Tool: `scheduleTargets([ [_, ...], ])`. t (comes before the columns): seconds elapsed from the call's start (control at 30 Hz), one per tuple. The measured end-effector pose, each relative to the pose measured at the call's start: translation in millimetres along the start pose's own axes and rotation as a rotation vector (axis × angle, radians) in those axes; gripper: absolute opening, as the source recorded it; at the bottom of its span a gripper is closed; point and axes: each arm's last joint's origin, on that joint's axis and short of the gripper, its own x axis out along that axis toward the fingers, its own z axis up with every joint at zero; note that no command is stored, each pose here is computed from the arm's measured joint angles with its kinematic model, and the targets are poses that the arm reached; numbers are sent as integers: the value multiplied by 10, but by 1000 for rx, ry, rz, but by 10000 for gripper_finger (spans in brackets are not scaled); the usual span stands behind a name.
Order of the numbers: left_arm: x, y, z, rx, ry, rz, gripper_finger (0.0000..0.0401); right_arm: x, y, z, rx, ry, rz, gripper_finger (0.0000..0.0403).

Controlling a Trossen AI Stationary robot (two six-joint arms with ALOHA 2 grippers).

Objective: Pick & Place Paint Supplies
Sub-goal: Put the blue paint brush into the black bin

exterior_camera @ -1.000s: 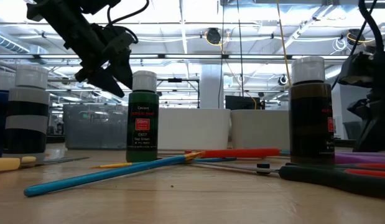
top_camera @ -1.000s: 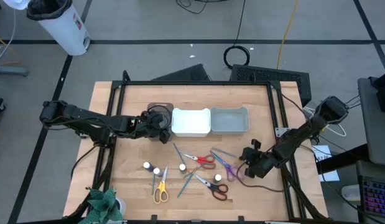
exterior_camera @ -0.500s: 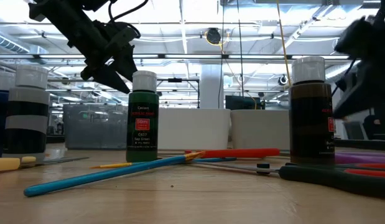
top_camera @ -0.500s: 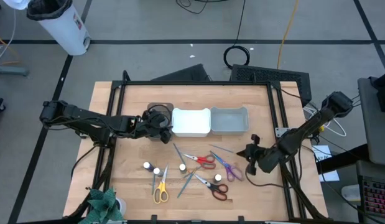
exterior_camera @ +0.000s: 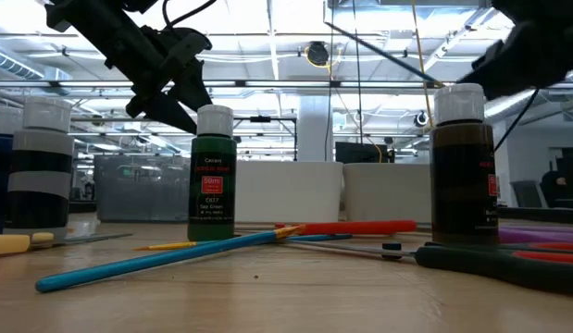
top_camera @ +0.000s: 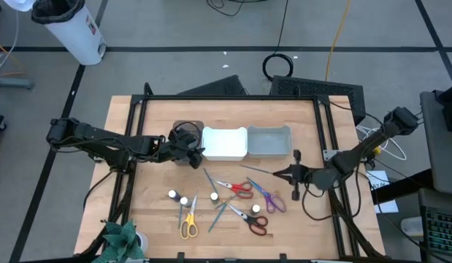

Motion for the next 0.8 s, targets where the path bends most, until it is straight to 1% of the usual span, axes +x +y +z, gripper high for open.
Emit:
scheduleTargets([
  [0.13,0,0,1,0,0,0,282,16,-98,52,-11,-21,-35,0],
  [0.27,0,1,0,0,0,1,277,77,-182,90,-2,-21,12,0],
  [0.4,1,1,0,0,0,1,275,124,-248,147,0,-51,72,0],
  [0.53,1,1,0,-1,0,1,280,150,-294,179,-4,-73,91,0],
  [0.67,0,0,0,-1,0,0,282,165,-322,175,1,-74,95,0],
  [0.8,0,0,0,-1,0,1,283,182,-339,70,31,-136,152,0],
])
